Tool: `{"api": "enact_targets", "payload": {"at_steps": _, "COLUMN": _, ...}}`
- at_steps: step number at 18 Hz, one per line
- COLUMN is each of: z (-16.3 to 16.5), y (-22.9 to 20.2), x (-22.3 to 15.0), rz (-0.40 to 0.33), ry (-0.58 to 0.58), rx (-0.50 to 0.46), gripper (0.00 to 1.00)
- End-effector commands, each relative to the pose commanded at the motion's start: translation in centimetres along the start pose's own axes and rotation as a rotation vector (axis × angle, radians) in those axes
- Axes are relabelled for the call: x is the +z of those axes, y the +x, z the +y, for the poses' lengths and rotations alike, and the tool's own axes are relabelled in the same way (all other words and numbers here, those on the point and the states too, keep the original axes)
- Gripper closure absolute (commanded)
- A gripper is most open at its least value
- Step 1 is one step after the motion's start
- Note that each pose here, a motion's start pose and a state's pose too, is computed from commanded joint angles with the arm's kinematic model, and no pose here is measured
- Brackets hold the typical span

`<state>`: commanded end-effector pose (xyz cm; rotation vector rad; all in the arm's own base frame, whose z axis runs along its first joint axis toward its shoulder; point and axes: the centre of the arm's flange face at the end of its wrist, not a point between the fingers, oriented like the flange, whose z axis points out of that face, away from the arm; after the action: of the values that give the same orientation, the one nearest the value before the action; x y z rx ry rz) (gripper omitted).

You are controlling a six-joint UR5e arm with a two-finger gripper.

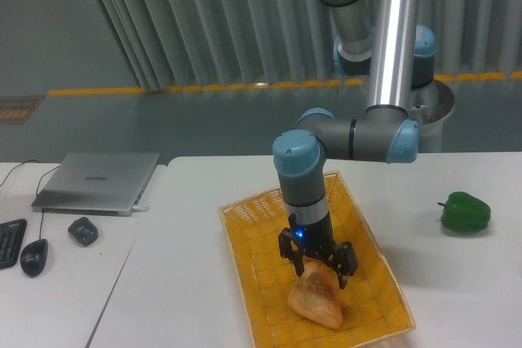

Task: Place the triangular bread on the table
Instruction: 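Lower the gripper onto the triangular bread and close on it, then lift the bread out of the basket toward the green pepper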

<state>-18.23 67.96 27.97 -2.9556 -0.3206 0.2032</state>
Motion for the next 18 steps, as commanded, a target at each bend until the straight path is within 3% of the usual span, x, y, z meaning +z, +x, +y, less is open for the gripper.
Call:
{"api": "enact_targets", "payload": {"at_steps": 3, "z": 0.07, "y": 0.01, "x": 0.18, "rz": 0.0, "ry": -0.005, "rx": -0.004, "gripper": 0.01}}
{"api": "enact_targets", "payload": {"at_steps": 7, "z": 0.05, "y": 0.04, "x": -0.24, "rz": 0.004, "ry": 0.003, "rx": -0.015, "gripper": 0.45}}
{"api": "enact_targets", "payload": {"at_steps": 8, "z": 0.1, "y": 0.05, "x": -0.29, "rz": 0.004, "ry": 0.003, "rx": -0.015, "gripper": 0.52}}
{"api": "enact_targets", "payload": {"at_steps": 9, "z": 0.11, "y": 0.07, "x": -0.27, "rz": 0.006, "ry": 0.001, "rx": -0.015, "gripper": 0.78}}
{"api": "enact_targets", "payload": {"at_steps": 11, "z": 0.16, "y": 0.09, "x": -0.1, "rz": 0.007, "ry": -0.002, "rx": -0.015, "gripper": 0.79}}
{"api": "enact_targets", "payload": {"at_steps": 14, "z": 0.22, "y": 0.11, "x": -0.02, "rz": 0.007, "ry": -0.005, "rx": -0.016, "gripper": 0.98}}
{"api": "enact_targets", "payload": {"at_steps": 18, "z": 0.16, "y": 0.08, "x": -0.7, "rz": 0.018, "ry": 0.007, "rx": -0.019, "gripper": 0.98}}
